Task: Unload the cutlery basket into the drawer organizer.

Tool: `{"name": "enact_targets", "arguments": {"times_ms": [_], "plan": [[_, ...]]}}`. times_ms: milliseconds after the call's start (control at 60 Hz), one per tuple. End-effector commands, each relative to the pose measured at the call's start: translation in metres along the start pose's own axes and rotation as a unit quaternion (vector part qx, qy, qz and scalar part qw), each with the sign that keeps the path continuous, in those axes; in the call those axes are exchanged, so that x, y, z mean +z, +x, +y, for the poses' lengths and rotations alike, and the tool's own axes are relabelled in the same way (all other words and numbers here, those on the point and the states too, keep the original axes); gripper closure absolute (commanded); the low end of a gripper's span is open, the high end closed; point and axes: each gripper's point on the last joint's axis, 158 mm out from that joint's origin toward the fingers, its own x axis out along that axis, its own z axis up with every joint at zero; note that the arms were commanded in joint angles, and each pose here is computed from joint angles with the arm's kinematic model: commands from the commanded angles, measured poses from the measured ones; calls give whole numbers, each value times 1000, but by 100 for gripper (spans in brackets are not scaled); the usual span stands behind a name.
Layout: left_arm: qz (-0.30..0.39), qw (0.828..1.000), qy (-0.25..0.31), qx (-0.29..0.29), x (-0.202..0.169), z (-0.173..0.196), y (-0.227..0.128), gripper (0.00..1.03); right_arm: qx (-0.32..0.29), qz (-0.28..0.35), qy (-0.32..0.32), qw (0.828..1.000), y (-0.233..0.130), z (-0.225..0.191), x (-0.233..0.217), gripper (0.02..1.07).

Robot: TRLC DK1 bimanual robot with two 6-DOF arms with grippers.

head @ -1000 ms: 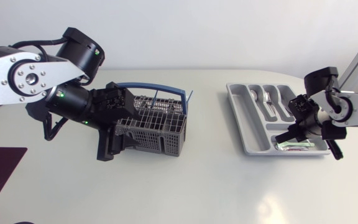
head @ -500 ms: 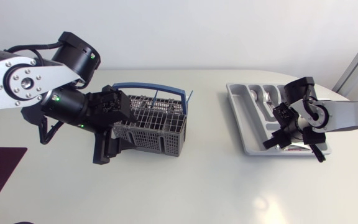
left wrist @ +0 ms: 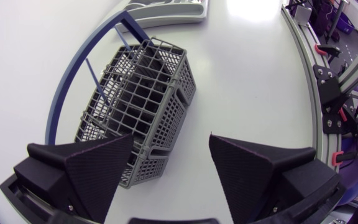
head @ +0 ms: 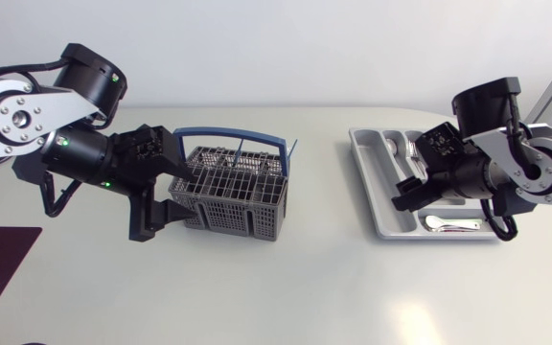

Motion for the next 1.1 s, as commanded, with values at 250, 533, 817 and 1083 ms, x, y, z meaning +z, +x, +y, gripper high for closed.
{"name": "enact_targets", "arguments": {"times_ms": [250,533,817,1083], "plan": [[-36,995,-92,35,-18,33,-9,22,183,-102,9,978,-29,116,74,102],[-58,988,-145,14,-30,39,-1,44,269,-145,-8,952,-31,192,113,102],[-69,983,-170,3,-41,53,15,61,284,-156,-28,946,-12,233,126,102],[-64,980,-189,-9,-48,64,36,66,271,-133,-36,953,19,247,125,102]]}}
